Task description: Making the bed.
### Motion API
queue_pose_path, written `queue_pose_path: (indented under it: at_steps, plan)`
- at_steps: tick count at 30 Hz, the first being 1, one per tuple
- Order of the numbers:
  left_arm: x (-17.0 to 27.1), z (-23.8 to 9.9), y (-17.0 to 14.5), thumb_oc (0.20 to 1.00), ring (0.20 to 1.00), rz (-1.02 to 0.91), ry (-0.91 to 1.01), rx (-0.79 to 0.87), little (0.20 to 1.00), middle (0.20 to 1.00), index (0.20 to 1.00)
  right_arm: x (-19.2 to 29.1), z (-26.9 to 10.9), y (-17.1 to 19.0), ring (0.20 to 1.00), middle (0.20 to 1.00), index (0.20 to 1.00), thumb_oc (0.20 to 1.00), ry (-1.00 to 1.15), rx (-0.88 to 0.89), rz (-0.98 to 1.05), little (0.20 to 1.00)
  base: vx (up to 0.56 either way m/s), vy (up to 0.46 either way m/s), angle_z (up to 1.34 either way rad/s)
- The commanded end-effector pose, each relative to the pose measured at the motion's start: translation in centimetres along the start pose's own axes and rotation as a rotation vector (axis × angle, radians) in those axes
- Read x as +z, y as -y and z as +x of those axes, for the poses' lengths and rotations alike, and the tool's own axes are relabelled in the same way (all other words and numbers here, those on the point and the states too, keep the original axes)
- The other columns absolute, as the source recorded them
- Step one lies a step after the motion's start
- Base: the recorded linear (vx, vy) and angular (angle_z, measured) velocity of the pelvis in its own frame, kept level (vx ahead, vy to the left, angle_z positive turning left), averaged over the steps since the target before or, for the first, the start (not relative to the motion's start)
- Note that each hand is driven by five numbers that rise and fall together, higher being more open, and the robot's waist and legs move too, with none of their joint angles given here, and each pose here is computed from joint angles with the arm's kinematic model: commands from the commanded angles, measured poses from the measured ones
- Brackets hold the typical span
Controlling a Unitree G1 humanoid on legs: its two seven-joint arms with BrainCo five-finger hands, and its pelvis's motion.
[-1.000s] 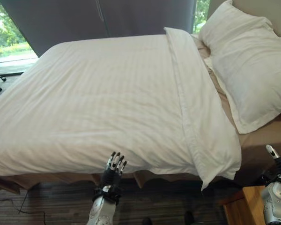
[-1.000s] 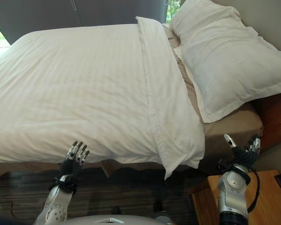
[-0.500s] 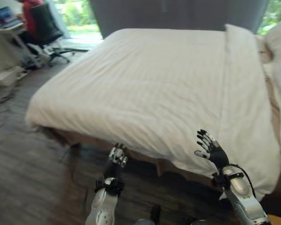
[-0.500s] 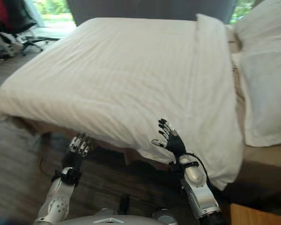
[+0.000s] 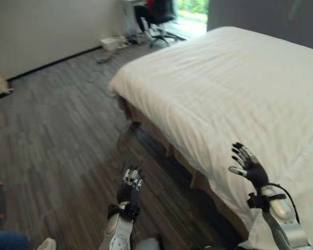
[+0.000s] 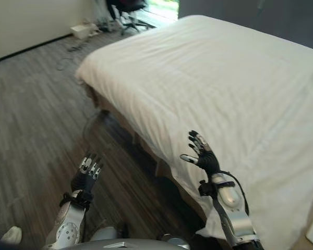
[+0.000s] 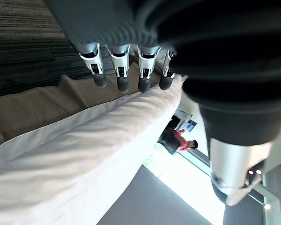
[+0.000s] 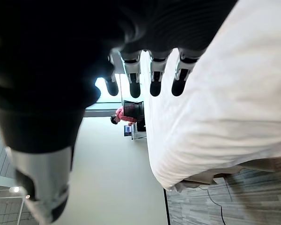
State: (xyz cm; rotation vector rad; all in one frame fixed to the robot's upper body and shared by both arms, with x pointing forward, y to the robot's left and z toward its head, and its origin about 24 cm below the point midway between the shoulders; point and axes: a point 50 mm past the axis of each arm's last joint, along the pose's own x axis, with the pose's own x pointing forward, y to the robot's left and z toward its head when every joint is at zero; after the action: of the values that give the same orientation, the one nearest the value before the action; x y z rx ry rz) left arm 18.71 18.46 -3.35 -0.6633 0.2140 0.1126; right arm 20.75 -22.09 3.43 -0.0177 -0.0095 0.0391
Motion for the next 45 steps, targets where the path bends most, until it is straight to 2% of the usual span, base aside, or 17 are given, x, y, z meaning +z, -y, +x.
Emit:
queue_pose_path:
  at_steps: [1,6,9,12,26,45]
  plan:
    - [2.4,0.9,1.0,1.0,1.0,0.163,0.081,-0.079,1.0,1.0,1.0,1.2,1.4,-0.4,1.0,1.0,1.0,1.0,0.105,-0.061,0.033,1.0,-0.04,0.075,0.59]
    - [3.5,0.6,1.3,1.0,1.0,0.241,0.125,-0.08,1.0,1.0,1.0,0.1,1.1,-1.7,1.0,1.0,1.0,1.0,0.063,-0.038,0.103,1.0,0.03,0.102,0.43]
    - [3.3,0.8,1.4,1.0,1.0,0.215,0.128,-0.062,1.0,1.0,1.0,0.1,1.2,-2.8,1.0,1.0,1.0,1.0,0.046,0.055,0.044,1.0,-0.03,0.067,0.15]
    - [3.2,0.9,1.3,1.0,1.0,0.234,0.123,-0.055,1.0,1.0,1.0,0.4,1.3,-2.9,1.0,1.0,1.0,1.0,0.057,0.074,-0.005,1.0,-0.02,0.018,-0.02]
    - [2.7,0.2,0.6,1.0,1.0,0.337,0.091,-0.033,1.0,1.0,1.0,-0.5,0.3,-1.8,1.0,1.0,1.0,1.0,0.012,-0.005,0.019,1.0,0.01,0.0,-0.07]
    - [2.8,0.1,0.3,1.0,1.0,0.329,0.103,0.004,1.0,1.0,1.0,-1.6,-0.2,-1.7,1.0,1.0,1.0,1.0,-0.047,-0.012,0.038,1.0,0.0,0.0,-0.01]
